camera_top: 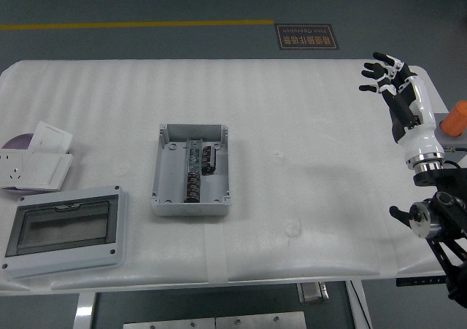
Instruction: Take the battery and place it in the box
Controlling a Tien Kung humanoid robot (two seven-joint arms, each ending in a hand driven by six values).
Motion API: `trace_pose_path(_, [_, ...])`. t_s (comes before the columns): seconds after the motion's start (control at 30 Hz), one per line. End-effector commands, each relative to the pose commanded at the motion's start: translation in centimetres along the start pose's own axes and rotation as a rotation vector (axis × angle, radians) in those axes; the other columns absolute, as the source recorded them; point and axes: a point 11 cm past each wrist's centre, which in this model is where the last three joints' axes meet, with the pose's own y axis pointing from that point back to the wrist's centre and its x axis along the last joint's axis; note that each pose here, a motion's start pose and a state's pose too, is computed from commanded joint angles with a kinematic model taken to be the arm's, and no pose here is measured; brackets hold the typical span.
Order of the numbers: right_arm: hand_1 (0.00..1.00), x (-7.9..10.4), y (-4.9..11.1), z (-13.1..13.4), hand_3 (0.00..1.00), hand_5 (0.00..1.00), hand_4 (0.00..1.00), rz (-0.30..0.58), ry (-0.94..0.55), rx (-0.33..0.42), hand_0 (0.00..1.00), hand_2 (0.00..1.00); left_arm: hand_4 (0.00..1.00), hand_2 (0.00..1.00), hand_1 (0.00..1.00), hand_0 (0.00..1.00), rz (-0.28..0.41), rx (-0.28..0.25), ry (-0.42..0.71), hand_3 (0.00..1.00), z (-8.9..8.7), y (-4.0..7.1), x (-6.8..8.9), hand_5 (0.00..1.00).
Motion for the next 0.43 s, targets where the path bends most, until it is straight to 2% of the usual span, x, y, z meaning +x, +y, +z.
trace_pose_path(0.17, [0.683,-1.1,0.0,0.0,0.747,0.513,0.791,-0.02,-0.134,-0.004,0.547,0.726,0.575,0.597,0.676,0.609,0.003,-0.001,-0.002,0.571,0.1,0.0,0.1,0.615])
trace_pose_path(0.33, [0.664,-2.9,0.1,0.7,0.736,0.52,0.79,-0.075,-0.296,-0.033,0.527,0.719,0.574,0.597,0.676,0.609,0.003,-0.001,-0.002,0.572,0.1,0.1,0.2,0.614])
trace_pose_path(0.43, [0.664,-3.4,0.3,1.2,0.736,0.52,0.79,-0.089,-0.378,-0.054,0.527,0.719,0.574,0.597,0.676,0.609,-0.003,0.006,0.003,0.572,-0.1,0.0,0.0,0.614])
